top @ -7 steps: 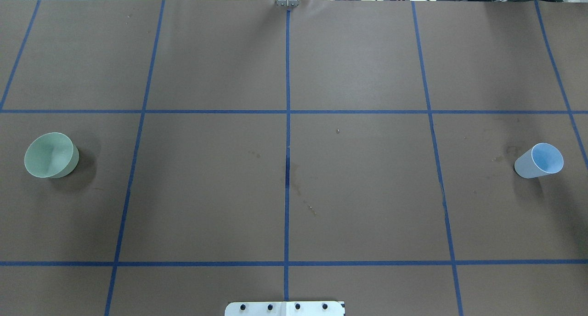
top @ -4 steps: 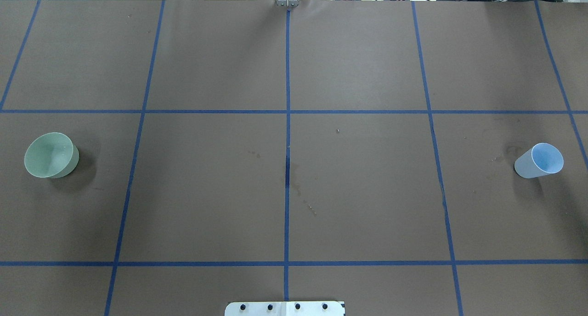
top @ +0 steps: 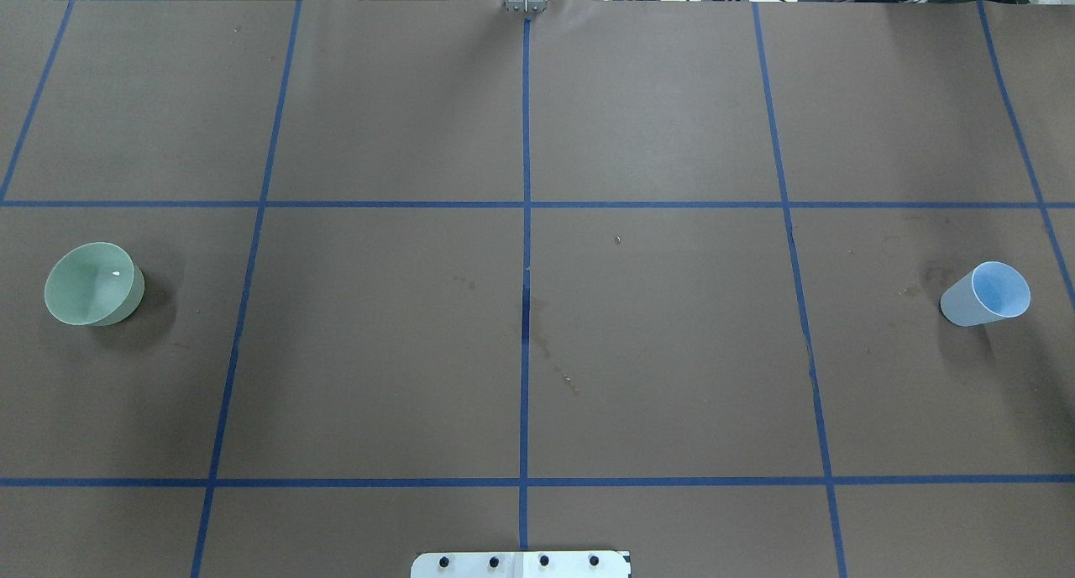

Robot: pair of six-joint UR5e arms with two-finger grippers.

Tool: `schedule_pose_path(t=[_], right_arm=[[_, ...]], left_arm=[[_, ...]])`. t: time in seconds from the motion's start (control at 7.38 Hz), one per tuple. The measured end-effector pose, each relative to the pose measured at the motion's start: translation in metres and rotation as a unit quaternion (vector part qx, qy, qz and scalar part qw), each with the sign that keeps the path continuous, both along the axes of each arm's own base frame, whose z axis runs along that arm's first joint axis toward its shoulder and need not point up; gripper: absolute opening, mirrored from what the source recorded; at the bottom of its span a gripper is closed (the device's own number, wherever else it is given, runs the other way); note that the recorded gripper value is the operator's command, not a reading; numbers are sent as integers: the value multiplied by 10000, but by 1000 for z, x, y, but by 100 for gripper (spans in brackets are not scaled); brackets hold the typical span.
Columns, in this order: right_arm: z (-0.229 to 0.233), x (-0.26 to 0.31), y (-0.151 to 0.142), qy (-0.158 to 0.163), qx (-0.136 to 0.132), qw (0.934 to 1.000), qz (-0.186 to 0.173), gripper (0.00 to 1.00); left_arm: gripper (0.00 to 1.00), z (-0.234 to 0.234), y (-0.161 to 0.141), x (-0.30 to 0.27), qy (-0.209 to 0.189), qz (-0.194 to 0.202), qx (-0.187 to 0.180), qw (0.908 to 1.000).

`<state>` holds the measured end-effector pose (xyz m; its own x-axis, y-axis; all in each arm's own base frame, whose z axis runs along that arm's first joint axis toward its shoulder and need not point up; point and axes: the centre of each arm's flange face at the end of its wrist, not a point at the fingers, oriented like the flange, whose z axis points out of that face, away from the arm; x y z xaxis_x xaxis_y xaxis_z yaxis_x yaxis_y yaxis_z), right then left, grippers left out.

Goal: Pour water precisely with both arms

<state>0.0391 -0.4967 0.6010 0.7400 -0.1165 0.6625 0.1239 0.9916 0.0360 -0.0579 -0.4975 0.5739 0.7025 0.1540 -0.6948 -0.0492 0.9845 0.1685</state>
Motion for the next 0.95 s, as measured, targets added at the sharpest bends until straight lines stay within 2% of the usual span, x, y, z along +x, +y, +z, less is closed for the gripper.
schedule_pose_path(t=[0.41, 0.95], right_arm=[[4, 0, -4, 3, -49, 10000, 3, 100], [7, 0, -5, 4, -82, 10000, 4, 100]], left_arm=[[100, 1, -1, 0, -1, -6, -44, 10000], [100, 17, 7, 0, 4, -20, -320, 9995]])
